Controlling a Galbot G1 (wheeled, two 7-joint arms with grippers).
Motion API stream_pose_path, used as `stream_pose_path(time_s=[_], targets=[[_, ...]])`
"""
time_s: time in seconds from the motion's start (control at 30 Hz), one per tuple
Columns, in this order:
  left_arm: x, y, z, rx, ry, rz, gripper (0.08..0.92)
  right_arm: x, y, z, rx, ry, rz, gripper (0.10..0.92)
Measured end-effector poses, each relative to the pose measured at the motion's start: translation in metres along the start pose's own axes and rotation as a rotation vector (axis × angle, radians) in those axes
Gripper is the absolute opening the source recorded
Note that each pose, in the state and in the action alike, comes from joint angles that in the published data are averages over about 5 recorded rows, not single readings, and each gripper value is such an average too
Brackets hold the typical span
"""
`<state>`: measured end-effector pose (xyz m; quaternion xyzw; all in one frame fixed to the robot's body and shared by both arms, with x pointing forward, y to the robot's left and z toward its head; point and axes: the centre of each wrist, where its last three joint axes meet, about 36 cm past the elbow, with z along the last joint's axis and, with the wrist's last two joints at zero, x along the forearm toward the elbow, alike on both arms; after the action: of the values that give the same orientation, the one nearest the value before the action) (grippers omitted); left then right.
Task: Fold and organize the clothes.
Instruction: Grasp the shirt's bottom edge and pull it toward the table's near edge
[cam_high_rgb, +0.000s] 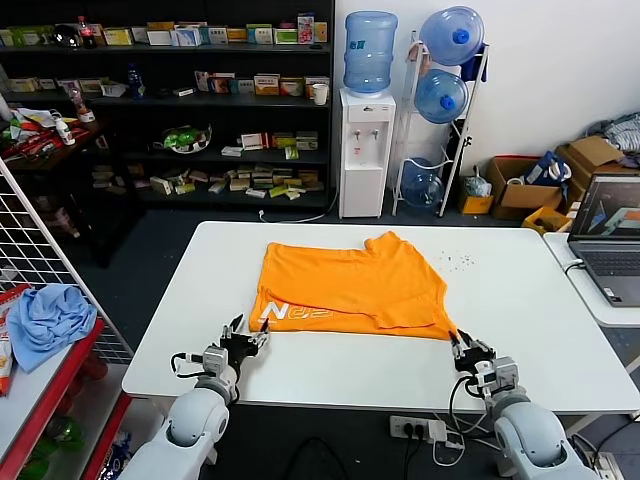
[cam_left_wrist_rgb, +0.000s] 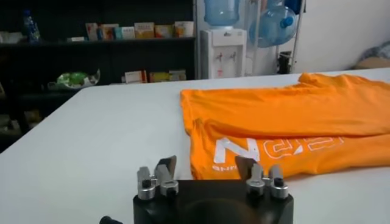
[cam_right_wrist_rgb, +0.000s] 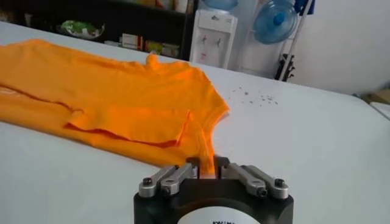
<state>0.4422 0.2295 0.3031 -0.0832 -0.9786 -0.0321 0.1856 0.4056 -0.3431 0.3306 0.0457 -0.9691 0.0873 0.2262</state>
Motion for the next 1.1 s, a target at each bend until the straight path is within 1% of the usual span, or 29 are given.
stream_pose_path(time_s=[0.07,0.13,0.37,0.57,0.63,0.7,0.8,0.93,1.1], targets=[[0.0,0.001,0.0,0.003,0.01,0.002,0.534,0.001,-0.001,0.001,-0.002,0.006,0.003,0.132],[0.0,0.002,0.0,0.005,0.02,0.004,0.473,0.001,-0.001,0.003,-0.005,0.013,0.006,0.124],[0.005,0.005,0.002,0.012,0.049,0.013,0.274,0.005,-0.005,0.005,-0.012,0.03,0.02,0.124],[0.015,0.006,0.001,0.017,0.056,0.014,0.117,0.011,-0.007,0.006,-0.013,0.025,0.027,0.124],[0.019,0.005,0.001,0.018,0.054,0.017,0.097,0.011,-0.007,0.005,-0.014,0.015,0.027,0.124],[0.023,0.004,0.001,0.019,0.052,0.019,0.096,0.011,-0.006,0.004,-0.02,-0.001,0.023,0.124],[0.026,0.003,0.0,0.019,0.047,0.021,0.096,0.01,-0.003,0.002,-0.031,-0.028,0.016,0.152],[0.031,0.004,0.0,0.013,0.043,0.025,0.096,0.007,0.0,0.001,-0.052,-0.057,0.007,0.26],[0.034,0.002,-0.001,0.011,0.041,0.031,0.096,0.0,0.004,0.003,-0.082,-0.067,-0.001,0.399]])
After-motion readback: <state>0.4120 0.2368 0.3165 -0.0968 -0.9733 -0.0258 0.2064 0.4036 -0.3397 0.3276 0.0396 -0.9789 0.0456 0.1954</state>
